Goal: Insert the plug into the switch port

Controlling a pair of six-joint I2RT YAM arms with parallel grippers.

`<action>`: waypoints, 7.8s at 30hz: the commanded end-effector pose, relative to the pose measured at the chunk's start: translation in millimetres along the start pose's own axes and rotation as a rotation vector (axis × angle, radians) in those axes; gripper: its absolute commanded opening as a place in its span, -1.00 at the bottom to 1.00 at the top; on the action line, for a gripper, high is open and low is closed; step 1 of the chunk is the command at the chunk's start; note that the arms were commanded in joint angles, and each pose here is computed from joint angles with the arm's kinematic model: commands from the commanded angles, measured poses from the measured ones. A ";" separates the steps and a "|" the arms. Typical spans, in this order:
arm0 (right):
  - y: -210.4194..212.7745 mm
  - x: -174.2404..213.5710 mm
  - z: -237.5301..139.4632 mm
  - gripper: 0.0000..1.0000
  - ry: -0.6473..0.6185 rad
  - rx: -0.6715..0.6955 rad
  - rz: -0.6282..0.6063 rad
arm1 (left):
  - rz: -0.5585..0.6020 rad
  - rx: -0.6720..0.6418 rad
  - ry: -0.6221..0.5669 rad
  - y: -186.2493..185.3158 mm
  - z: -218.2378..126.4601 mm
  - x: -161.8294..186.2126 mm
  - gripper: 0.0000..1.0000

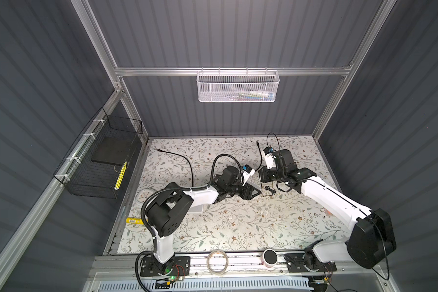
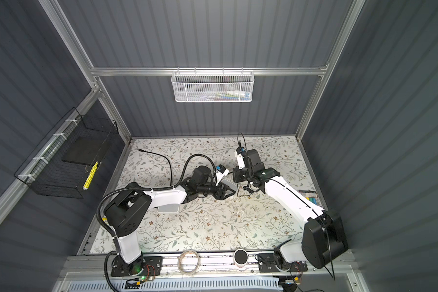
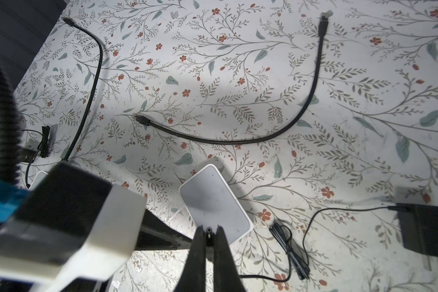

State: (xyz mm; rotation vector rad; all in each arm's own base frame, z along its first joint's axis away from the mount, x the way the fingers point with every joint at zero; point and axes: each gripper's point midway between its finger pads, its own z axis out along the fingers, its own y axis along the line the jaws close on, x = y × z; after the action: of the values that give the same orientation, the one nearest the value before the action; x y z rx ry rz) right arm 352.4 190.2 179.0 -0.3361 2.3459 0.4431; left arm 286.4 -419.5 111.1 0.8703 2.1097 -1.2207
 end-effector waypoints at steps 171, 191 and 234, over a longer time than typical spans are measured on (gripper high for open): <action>18.9 28.6 6.2 -0.38 -0.012 -0.125 -0.294 | -0.177 0.173 -0.037 20.5 -57.3 -64.8 -1.00; 42.2 46.0 34.3 -0.46 0.045 -0.219 -0.393 | -0.157 0.202 -0.010 6.9 -59.8 -64.5 -1.00; -41.6 153.5 39.8 -1.00 0.612 0.054 -0.226 | -0.216 -0.110 -0.025 78.8 -81.9 -59.5 -0.37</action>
State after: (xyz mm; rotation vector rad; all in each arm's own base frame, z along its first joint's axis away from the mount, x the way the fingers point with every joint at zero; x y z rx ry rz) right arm 291.7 163.7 42.5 -0.8084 2.7429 0.2411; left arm 373.4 -330.6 159.1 0.5608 2.2258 -1.2428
